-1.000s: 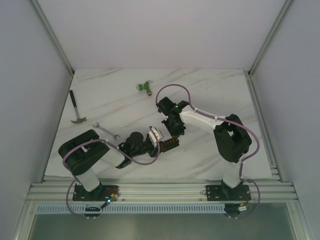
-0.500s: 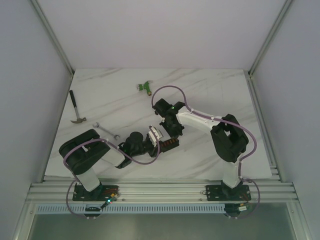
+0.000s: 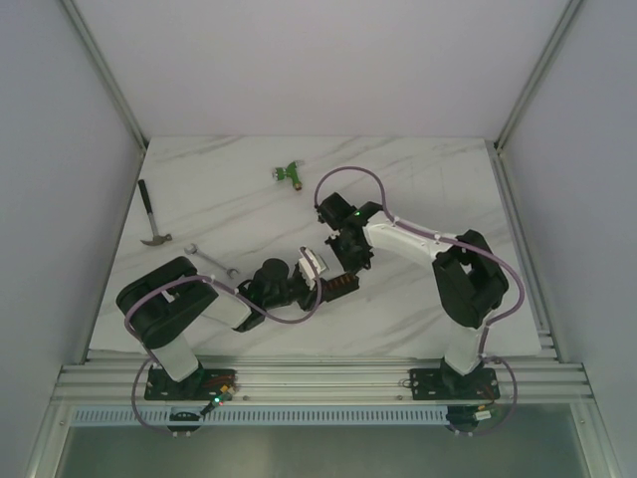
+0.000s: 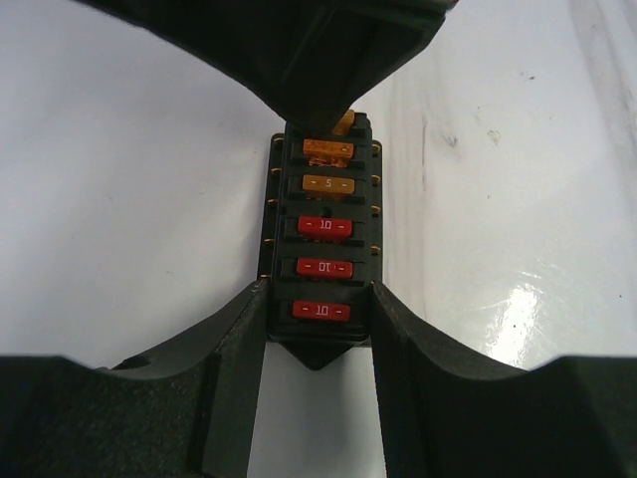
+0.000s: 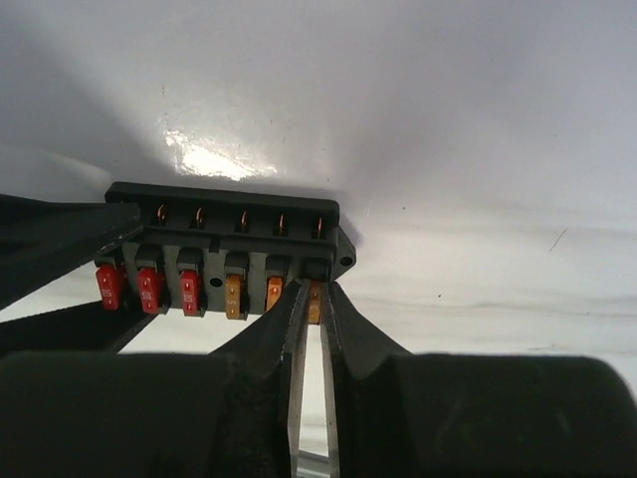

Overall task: Snap on the fuse box
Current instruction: Install the fuse at the fuse box base.

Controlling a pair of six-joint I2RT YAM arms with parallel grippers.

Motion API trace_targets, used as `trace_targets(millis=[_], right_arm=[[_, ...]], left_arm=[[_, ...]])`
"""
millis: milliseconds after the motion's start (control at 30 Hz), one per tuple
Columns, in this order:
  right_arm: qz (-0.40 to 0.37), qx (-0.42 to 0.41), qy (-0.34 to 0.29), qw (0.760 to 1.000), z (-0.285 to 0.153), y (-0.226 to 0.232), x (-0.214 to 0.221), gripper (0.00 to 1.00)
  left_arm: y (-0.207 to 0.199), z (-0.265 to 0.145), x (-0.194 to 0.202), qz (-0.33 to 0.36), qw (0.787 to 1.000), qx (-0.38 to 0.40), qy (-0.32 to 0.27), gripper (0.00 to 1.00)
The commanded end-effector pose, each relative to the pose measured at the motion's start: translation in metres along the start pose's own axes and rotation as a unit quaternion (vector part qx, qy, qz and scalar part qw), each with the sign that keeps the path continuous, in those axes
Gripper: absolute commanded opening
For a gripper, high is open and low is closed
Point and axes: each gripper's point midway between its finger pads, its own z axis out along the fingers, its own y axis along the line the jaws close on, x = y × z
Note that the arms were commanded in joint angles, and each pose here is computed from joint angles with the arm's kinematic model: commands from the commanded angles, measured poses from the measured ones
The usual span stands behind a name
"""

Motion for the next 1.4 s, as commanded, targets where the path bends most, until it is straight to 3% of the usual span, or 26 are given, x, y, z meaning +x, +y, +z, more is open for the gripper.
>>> trace_targets(millis=[0, 100, 767, 1067, 1200, 1367], right_arm=[[0.043, -0.024, -0.001, 0.999, -0.028, 0.000, 0.012, 0.19], [0.059, -0.023, -0.015, 0.998, -0.037, -0.007, 0.009, 0.25], [0.076, -0.063, -0.015, 0.995, -0.002, -0.006, -0.002, 0.24], [0.075, -0.069, 0.016, 0.995, 0.014, -0.004, 0.010, 0.17], [0.074, -0.069, 0.036, 0.994, 0.021, -0.004, 0.019, 0.02], [0.066, -0.049, 0.103, 0.991, 0.039, -0.010, 0.052, 0.00]], left_arm=[[0.011, -0.006, 0.039, -0.023, 0.996, -0.027, 0.076, 0.44], [0.012, -0.006, 0.039, -0.023, 0.996, -0.028, 0.078, 0.44], [0.011, -0.006, 0.042, -0.024, 0.996, -0.026, 0.081, 0.45], [0.011, -0.005, 0.044, -0.025, 0.996, -0.025, 0.084, 0.44], [0.010, -0.005, 0.045, -0.025, 0.996, -0.025, 0.084, 0.44], [0.010, -0.004, 0.044, -0.026, 0.996, -0.024, 0.083, 0.44]])
